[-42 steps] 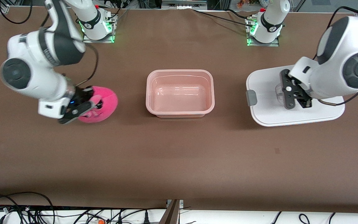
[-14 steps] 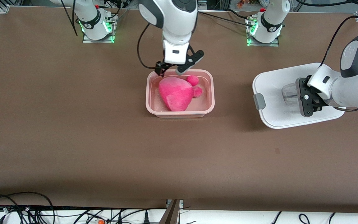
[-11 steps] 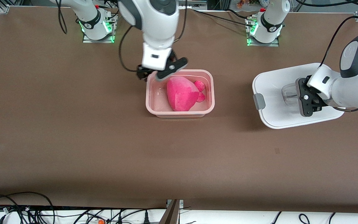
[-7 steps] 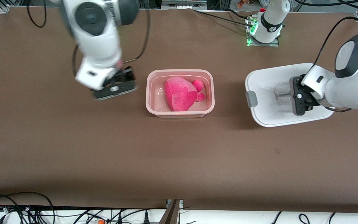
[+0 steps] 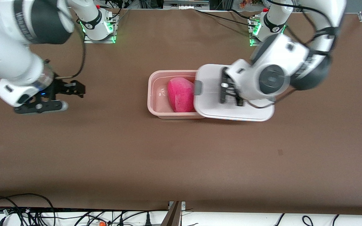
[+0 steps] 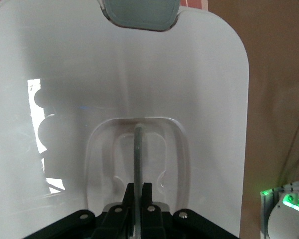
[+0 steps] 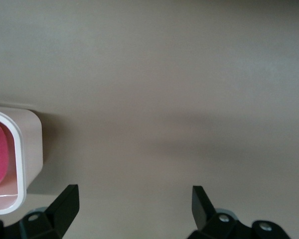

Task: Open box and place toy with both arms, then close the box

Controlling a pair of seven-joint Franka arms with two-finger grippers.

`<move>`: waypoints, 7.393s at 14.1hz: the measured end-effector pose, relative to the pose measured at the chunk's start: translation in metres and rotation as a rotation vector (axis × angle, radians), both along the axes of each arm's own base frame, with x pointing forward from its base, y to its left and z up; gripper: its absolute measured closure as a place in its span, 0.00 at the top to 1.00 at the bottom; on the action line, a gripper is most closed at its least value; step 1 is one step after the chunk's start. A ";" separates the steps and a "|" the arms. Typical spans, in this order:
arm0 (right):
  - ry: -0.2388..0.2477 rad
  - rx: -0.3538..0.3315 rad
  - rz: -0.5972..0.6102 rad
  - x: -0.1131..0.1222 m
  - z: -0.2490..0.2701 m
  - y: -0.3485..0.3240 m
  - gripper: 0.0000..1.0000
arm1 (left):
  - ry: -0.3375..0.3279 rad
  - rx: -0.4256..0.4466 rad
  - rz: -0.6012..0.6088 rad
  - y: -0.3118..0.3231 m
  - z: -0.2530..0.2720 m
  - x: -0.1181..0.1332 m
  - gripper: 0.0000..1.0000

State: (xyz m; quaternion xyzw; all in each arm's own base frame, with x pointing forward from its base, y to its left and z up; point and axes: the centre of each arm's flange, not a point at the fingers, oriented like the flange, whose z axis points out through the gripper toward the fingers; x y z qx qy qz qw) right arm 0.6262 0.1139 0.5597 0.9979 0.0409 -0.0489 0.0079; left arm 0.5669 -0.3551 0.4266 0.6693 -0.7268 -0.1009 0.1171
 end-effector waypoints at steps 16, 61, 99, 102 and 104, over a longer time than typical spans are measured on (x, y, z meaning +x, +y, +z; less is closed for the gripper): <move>0.031 -0.020 -0.113 -0.089 0.057 -0.102 1.00 | -0.129 -0.065 0.115 -0.150 -0.077 -0.051 0.07; 0.020 -0.032 -0.121 -0.100 0.068 -0.101 1.00 | -0.145 0.047 0.225 -0.159 -0.082 -0.065 0.12; 0.023 -0.032 -0.118 -0.098 0.066 -0.099 1.00 | -0.213 0.282 1.781 0.349 0.161 -0.015 1.00; 0.023 -0.032 -0.118 -0.098 0.066 -0.099 1.00 | -0.214 0.282 1.777 0.346 0.161 -0.015 1.00; 0.023 -0.032 -0.118 -0.098 0.066 -0.099 1.00 | -0.214 0.282 1.776 0.346 0.161 -0.015 1.00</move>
